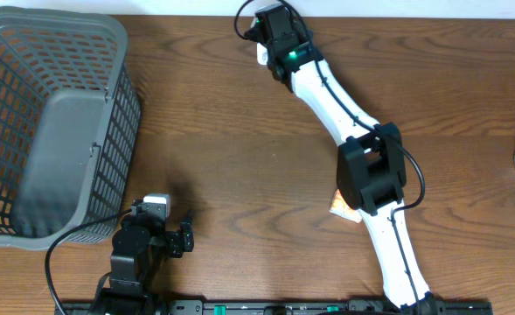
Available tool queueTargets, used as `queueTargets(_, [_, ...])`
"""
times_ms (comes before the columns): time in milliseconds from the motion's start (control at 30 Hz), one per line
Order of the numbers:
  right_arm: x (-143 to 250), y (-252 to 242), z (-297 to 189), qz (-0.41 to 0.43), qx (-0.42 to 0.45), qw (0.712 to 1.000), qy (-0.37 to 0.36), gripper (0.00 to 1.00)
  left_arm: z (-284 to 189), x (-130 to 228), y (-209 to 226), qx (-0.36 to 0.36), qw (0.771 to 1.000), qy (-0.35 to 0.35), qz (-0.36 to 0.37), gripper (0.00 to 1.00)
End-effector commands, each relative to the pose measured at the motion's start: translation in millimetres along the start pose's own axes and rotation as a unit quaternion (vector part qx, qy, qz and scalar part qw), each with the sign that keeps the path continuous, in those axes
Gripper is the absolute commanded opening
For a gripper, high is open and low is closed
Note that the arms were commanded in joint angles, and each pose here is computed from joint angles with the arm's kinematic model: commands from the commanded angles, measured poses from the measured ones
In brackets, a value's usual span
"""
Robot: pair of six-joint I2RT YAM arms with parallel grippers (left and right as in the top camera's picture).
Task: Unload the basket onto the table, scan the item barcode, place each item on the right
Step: 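Raise the Oreo pack up to the scanner with the right gripper, then carry the Oreo pack to the far right edge and release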
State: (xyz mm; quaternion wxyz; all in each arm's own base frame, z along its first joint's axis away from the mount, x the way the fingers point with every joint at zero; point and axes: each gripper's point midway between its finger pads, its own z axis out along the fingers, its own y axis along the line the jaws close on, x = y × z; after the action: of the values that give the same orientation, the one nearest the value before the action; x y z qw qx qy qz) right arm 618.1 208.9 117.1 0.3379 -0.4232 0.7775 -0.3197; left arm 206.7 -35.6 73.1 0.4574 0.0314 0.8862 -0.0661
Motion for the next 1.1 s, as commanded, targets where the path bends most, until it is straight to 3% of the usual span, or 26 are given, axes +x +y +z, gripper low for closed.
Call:
queueTargets(0, [-5.3, -9.8, -4.6, -0.029, 0.051, 0.998, 0.019, 0.01, 2.2, 5.6, 1.2, -0.003, 1.000, 0.005, -0.002, 0.90])
queueTargets(233, [4.5, -10.3, 21.6, -0.049, 0.142, 0.986, 0.067, 0.01, 2.2, 5.6, 1.2, -0.003, 1.000, 0.005, -0.002, 0.90])
queueTargets(467, [10.0, 11.2, 30.6, -0.071, 0.131, 0.986, 0.081, 0.01, 2.2, 5.6, 1.2, -0.003, 1.000, 0.005, -0.002, 0.90])
queueTargets(833, [4.2, -64.5, -58.4, -0.015, 0.099, 0.994, 0.054, 0.01, 2.2, 5.7, 1.2, -0.003, 1.000, 0.005, -0.002, 0.90])
queueTargets(933, [28.4, -91.9, -84.7, 0.016, 0.088, 0.993, 0.074, 0.01, 2.2, 5.6, 1.2, -0.003, 1.000, 0.005, -0.002, 0.90])
queueTargets(1067, [98.0, -121.5, -101.7, 0.083, 0.067, 0.983, 0.149, 0.01, 2.2, 5.6, 1.2, -0.003, 1.000, 0.005, -0.002, 0.90])
